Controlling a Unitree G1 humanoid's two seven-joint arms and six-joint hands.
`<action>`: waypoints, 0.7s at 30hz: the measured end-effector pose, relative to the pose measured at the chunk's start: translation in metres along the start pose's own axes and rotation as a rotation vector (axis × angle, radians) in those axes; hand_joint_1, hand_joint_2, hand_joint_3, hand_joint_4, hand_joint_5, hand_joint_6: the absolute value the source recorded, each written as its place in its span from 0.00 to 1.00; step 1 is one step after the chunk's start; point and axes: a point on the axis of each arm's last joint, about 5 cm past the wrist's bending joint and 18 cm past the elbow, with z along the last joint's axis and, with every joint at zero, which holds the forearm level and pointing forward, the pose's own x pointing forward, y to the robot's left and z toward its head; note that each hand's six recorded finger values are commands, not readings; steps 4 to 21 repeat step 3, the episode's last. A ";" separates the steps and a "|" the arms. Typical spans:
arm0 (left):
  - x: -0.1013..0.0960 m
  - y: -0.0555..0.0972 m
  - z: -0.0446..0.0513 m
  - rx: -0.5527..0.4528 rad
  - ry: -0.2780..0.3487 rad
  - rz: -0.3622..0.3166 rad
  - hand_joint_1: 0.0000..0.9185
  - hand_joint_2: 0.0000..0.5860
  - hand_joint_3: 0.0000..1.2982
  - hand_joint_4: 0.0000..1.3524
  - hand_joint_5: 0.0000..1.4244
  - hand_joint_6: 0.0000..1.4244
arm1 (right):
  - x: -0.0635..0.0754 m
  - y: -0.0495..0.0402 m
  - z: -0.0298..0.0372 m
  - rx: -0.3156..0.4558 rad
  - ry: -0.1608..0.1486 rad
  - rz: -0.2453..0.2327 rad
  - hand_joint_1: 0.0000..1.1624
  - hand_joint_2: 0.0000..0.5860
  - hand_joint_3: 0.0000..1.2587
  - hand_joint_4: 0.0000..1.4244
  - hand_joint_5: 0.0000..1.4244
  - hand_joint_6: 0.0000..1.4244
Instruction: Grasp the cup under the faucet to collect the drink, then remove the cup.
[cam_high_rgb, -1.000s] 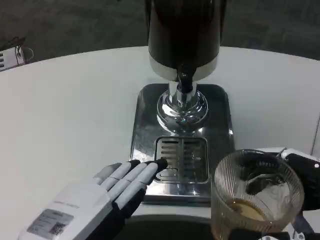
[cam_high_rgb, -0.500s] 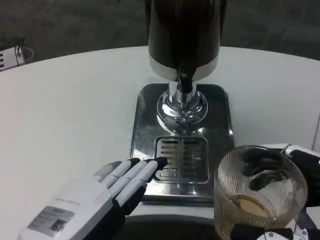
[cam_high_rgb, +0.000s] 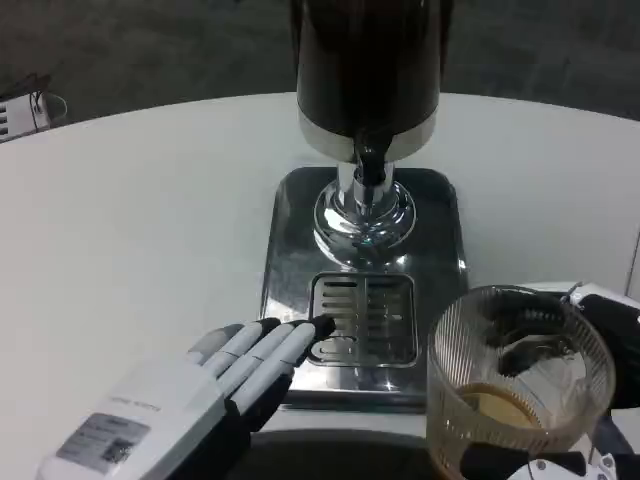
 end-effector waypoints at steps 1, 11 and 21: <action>0.000 0.000 0.0000 0.000 0.000 -0.002 0.00 0.12 0.00 0.00 0.00 0.01 | 0.000 0.0000 0.0000 0.000 0.000 0.000 0.78 0.42 0.90 0.92 1.00 1.00; 0.000 0.000 0.0000 0.000 0.000 -0.002 0.00 0.12 0.00 0.00 0.00 0.01 | 0.000 0.0001 0.0000 0.001 0.000 0.000 0.78 0.42 0.90 0.92 1.00 1.00; 0.000 0.000 0.0000 0.000 0.000 -0.002 0.00 0.12 0.00 0.00 0.00 0.01 | 0.000 0.0001 0.0000 0.001 0.000 0.000 0.78 0.42 0.90 0.92 1.00 1.00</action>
